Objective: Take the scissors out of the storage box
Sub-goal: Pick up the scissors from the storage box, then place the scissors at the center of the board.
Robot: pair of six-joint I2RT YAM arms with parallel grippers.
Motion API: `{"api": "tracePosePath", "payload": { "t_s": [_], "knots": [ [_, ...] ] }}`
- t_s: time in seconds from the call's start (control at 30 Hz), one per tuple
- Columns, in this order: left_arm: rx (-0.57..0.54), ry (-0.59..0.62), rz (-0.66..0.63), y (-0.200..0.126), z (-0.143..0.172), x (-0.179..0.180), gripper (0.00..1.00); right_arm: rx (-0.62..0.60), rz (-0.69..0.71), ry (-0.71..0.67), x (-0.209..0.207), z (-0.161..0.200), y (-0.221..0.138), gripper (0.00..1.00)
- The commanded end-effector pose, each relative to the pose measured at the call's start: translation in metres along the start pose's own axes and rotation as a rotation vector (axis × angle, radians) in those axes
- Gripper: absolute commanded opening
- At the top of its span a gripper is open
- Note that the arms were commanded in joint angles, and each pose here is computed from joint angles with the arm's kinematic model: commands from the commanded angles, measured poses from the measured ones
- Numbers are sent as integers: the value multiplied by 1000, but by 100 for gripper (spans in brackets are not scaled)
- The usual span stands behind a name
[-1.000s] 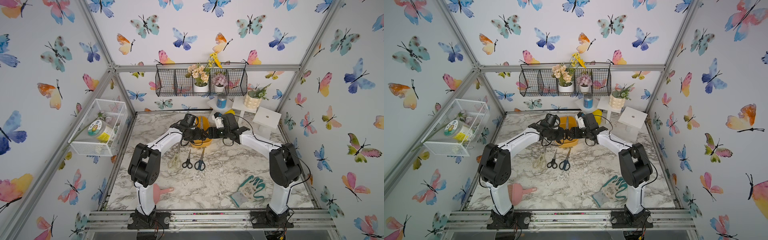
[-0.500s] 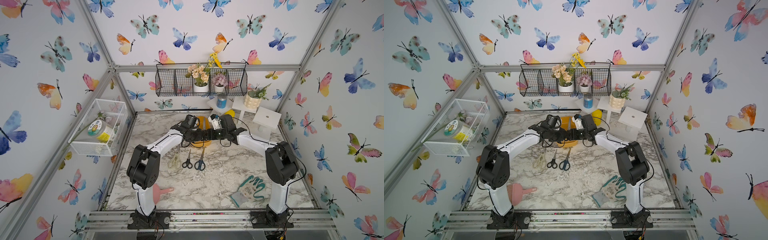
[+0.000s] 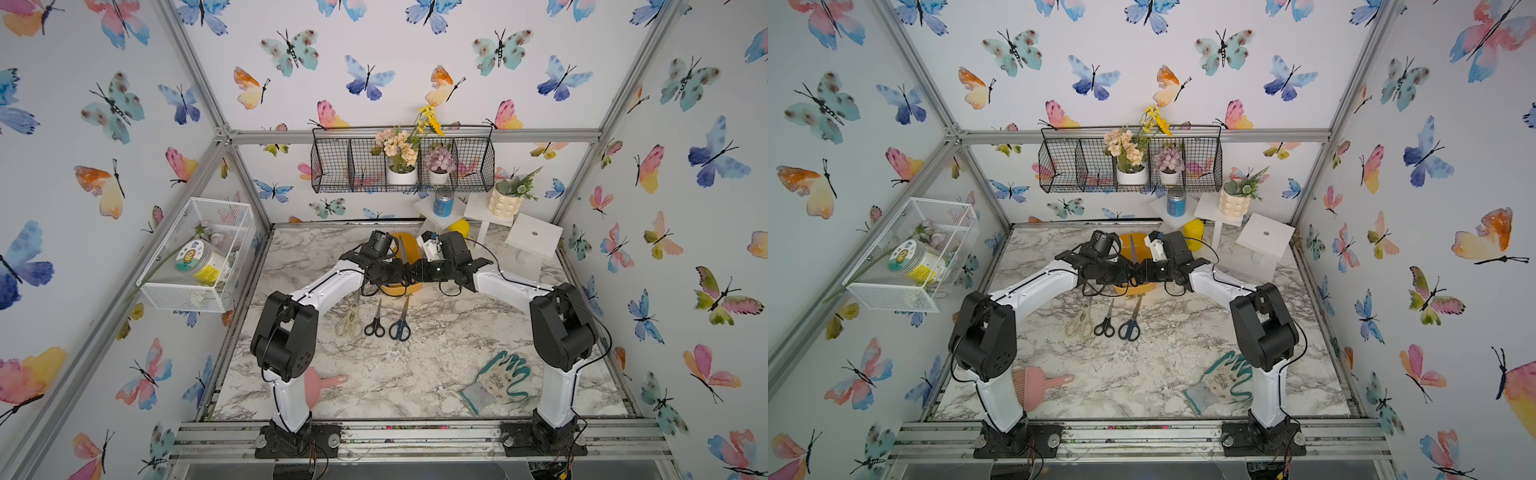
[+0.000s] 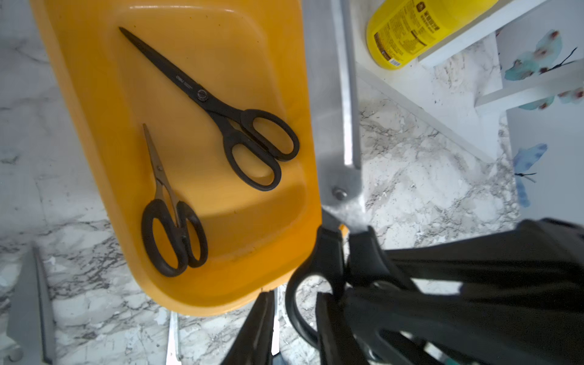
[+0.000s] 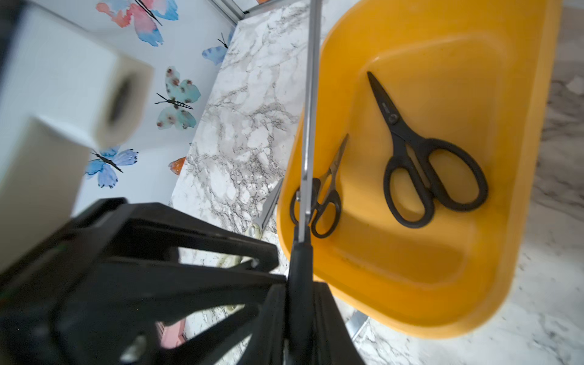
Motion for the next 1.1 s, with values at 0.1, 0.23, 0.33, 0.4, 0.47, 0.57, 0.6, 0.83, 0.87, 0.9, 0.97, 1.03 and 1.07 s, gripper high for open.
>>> {"api": "tracePosePath", "payload": {
  "t_s": [0.1, 0.23, 0.33, 0.4, 0.47, 0.57, 0.6, 0.83, 0.87, 0.9, 0.97, 1.03, 1.07],
  "knots": [
    [-79, 6, 38, -33, -9, -8, 42, -46, 101, 18, -5, 0, -34, 13],
    [-88, -12, -1, -39, -9, 7, 43, -20, 134, 48, -13, 20, -49, 13],
    [-94, -10, -43, -42, -10, 18, 43, 6, 157, 78, -21, 41, -57, 13],
    [-96, 0, -67, -45, -9, 21, 43, 15, 170, 113, -29, 56, -60, 13],
    [-99, 5, -84, -47, -10, 23, 43, 8, 171, 149, -33, 68, -63, 13],
    [-97, 3, -85, -48, -10, 24, 43, 12, 159, 198, -38, 80, -62, 13],
    [-95, 3, -89, -47, -9, 24, 44, 18, 150, 208, -39, 84, -60, 13],
    [-88, 7, -107, -41, -14, 26, 43, 66, 73, 324, -49, 111, -43, 14],
    [-88, 11, -111, -40, -16, 26, 43, 69, 70, 337, -50, 114, -43, 14],
    [-89, 14, -115, -40, -18, 26, 43, 70, 66, 344, -50, 115, -42, 14],
    [-91, 16, -116, -39, -21, 26, 44, 86, 63, 349, -51, 119, -41, 15],
    [-94, 21, -115, -38, -24, 25, 44, 109, 45, 346, -52, 121, -37, 17],
    [-94, 23, -115, -37, -25, 25, 44, 121, 40, 348, -52, 122, -35, 17]
  ]
}}
Point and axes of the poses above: each gripper's point midway between its finger pads, its own y axis out along the fingers, its own x axis along the line the jaws close on, z = x × y, the point moved 7 cm from there along -y, back along the fingers, and after that the axes turned 1 degree about -y, right-handed, at the moved point
